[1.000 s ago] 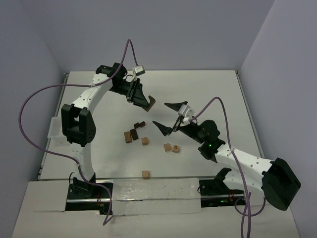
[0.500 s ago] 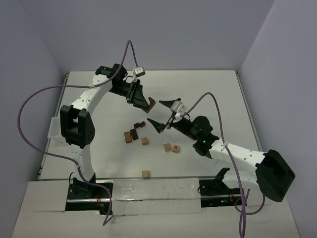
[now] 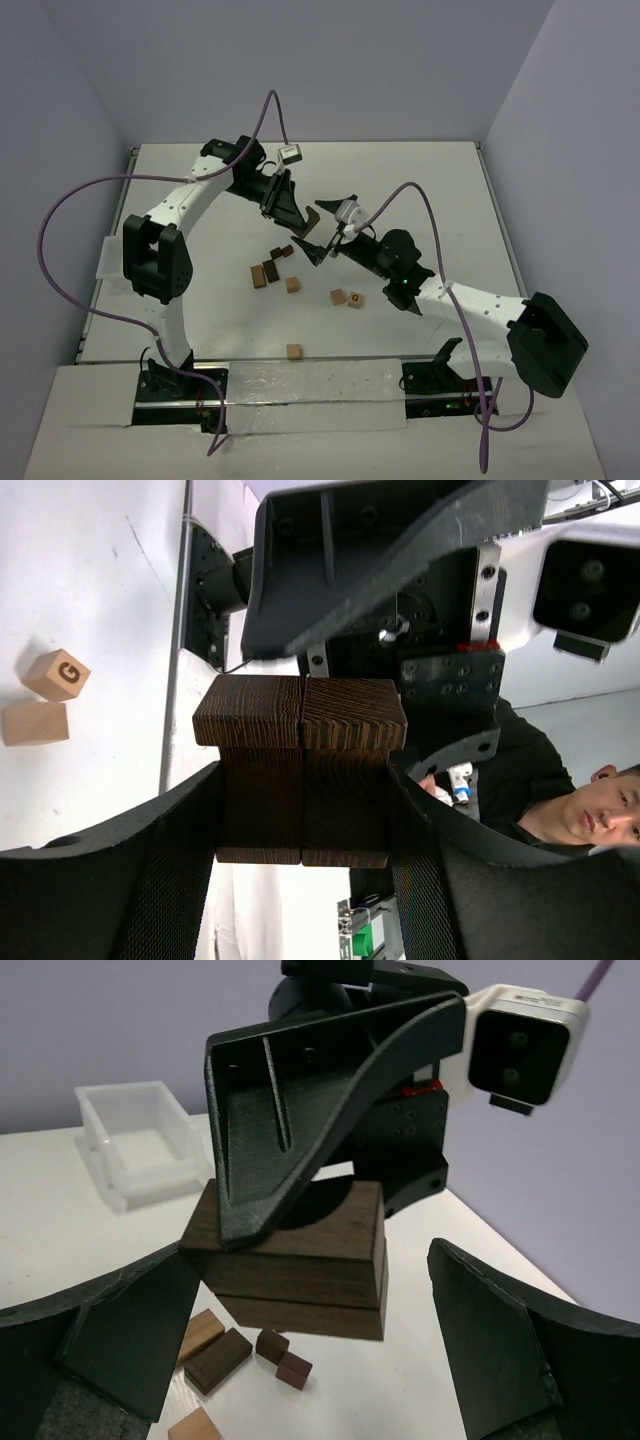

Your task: Build the wood block tower

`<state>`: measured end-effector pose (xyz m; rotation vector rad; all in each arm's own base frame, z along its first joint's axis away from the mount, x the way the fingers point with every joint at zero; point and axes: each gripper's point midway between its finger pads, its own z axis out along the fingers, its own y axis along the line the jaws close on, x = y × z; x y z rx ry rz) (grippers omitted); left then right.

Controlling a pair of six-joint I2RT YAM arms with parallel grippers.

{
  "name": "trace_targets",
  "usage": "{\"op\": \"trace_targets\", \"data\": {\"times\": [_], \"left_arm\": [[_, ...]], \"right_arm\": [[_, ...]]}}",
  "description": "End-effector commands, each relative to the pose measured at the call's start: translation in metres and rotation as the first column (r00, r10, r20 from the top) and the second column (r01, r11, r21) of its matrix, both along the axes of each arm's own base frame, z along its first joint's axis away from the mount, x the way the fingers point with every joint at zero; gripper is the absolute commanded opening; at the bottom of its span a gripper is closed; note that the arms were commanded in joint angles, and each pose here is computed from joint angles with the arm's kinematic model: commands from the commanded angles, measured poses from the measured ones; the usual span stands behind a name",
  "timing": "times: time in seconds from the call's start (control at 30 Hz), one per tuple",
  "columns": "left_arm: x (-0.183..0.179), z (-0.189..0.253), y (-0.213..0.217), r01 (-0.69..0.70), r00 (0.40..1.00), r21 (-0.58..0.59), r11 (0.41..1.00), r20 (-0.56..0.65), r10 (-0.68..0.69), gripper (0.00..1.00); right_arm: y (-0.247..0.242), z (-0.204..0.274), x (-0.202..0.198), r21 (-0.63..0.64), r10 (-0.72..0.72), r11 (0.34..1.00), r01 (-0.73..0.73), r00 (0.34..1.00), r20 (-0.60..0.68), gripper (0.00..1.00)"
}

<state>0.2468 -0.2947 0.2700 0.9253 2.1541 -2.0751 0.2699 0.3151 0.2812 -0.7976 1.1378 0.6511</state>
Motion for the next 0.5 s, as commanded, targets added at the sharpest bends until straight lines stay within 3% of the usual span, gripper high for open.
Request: {"op": "trace_targets", "data": {"times": [0.0, 0.27, 0.47], "left_arm": [[-0.016, 0.059, -0.001, 0.026, 0.995, -0.233, 0.972, -0.084, -0.047, 0.0], [-0.017, 0.064, 0.0, 0.03, 0.997, -0.241, 0.97, -0.067, -0.048, 0.0], [-0.018, 0.06, 0.0, 0.029, 0.996, -0.236, 0.971, -0.076, -0.048, 0.0]], "right_arm": [[0.008, 0.029, -0.003, 0.035, 0.003, 0.999, -0.007, 0.996, 0.093, 1.0], [0.008, 0.018, 0.004, -0.006, -0.033, 0.999, 0.034, 0.995, 0.098, 0.97], [0.004, 0.025, 0.007, 0.023, -0.062, 0.998, 0.06, 0.993, 0.099, 0.77]]}}
